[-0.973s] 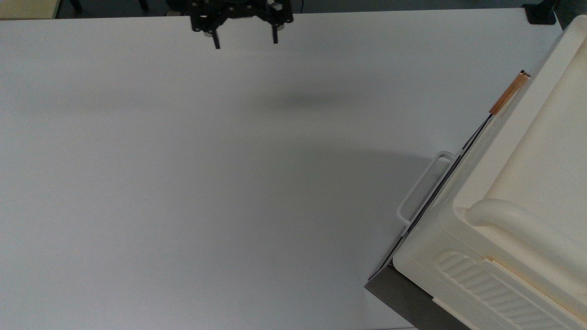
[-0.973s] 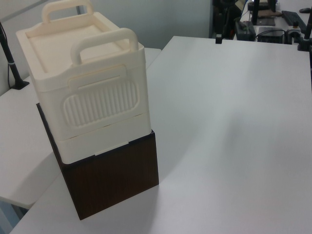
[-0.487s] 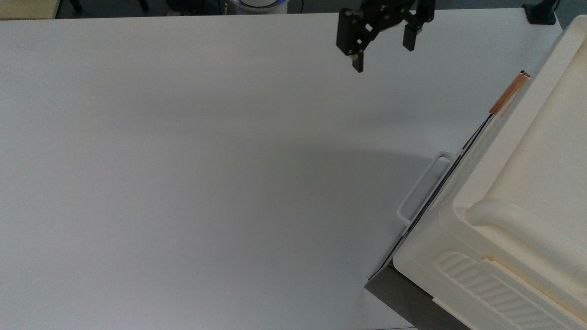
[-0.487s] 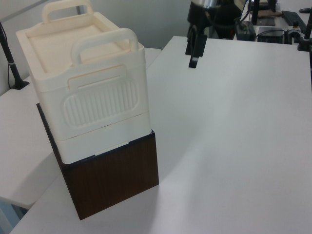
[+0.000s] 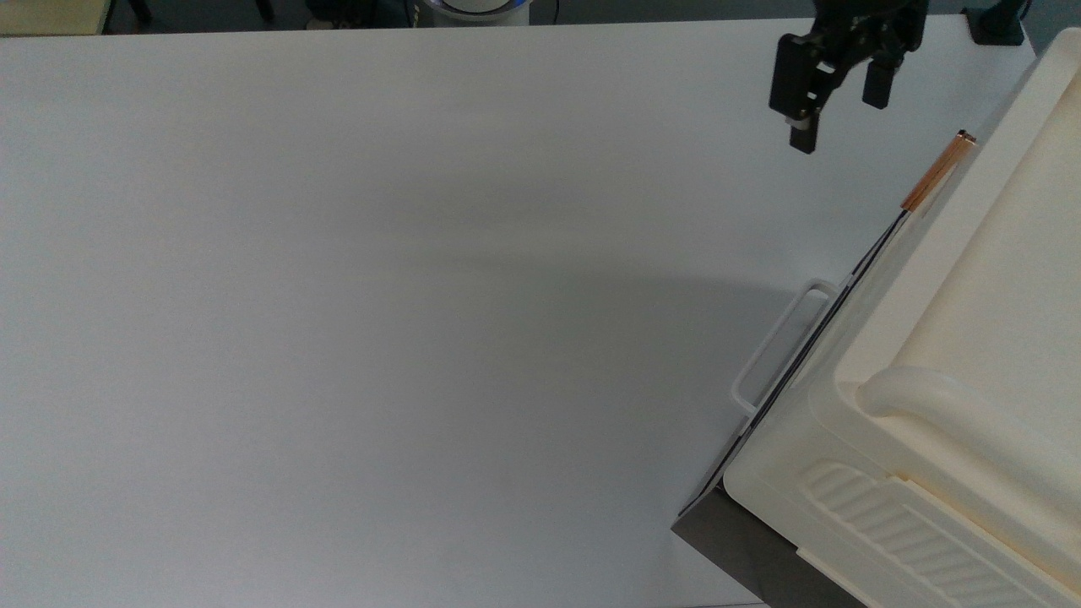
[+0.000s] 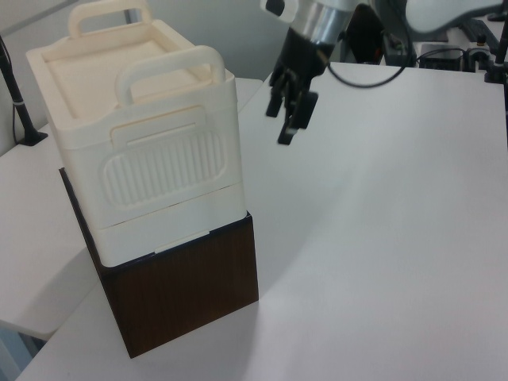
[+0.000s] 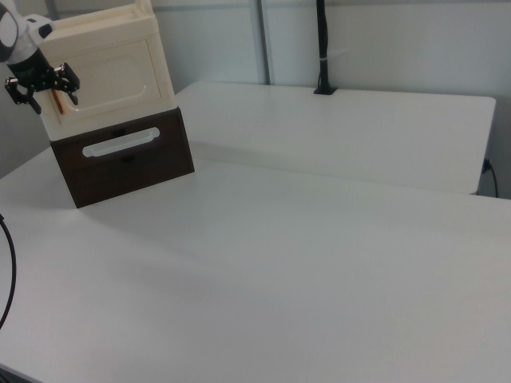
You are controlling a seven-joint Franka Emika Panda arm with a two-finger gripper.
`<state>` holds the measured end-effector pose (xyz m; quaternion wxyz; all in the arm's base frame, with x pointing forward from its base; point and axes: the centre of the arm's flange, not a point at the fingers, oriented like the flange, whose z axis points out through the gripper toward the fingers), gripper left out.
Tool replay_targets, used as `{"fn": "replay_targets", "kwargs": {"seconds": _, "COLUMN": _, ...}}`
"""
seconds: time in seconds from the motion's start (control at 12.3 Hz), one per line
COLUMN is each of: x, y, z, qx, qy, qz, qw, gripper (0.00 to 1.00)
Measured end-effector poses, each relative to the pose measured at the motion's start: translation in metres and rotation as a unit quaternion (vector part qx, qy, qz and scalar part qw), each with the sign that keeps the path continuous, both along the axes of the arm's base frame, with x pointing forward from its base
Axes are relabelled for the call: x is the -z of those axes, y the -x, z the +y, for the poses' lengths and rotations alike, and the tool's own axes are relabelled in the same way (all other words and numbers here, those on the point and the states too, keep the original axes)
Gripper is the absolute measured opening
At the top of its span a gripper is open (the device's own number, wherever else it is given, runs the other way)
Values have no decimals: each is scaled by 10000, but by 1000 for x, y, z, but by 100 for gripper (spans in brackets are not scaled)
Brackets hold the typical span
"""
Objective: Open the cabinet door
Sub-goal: 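Move the gripper to the orange handle on the cream cabinet door and grasp it, then pull the grasped handle outward, swinging the door open on its hinge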
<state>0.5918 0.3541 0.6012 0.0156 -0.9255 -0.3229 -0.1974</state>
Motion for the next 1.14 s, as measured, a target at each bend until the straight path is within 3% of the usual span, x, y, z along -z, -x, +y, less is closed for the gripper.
{"fn": "replay_targets", "kwargs": {"seconds": 0.24, "x": 8, "y": -13, "z": 29, "qx": -193, "qy": -138, "qz": -579, "qw": 9980, "gripper": 81}}
{"fn": "replay_targets", "kwargs": {"seconds": 0.41, "x": -3, "y": -15, "z": 32, "qx": -214, "qy": -284, "qz": -838, "qw": 9958, "gripper": 60}}
{"fn": "replay_targets", "kwargs": {"seconds": 0.57, "x": -13, "y": -19, "z": 26, "qx": -161, "qy": -339, "qz": -1030, "qw": 9940, "gripper": 61}}
{"fn": "replay_targets", "kwargs": {"seconds": 0.81, "x": -15, "y": -18, "z": 28, "qx": -174, "qy": -335, "qz": -1063, "qw": 9936, "gripper": 53}}
{"fn": "replay_targets", "kwargs": {"seconds": 1.05, "x": -15, "y": -15, "z": 32, "qx": -190, "qy": -349, "qz": -1062, "qw": 9935, "gripper": 42}}
{"fn": "replay_targets", "kwargs": {"seconds": 1.14, "x": -15, "y": -11, "z": 38, "qx": -232, "qy": -357, "qz": -1055, "qw": 9935, "gripper": 28}}
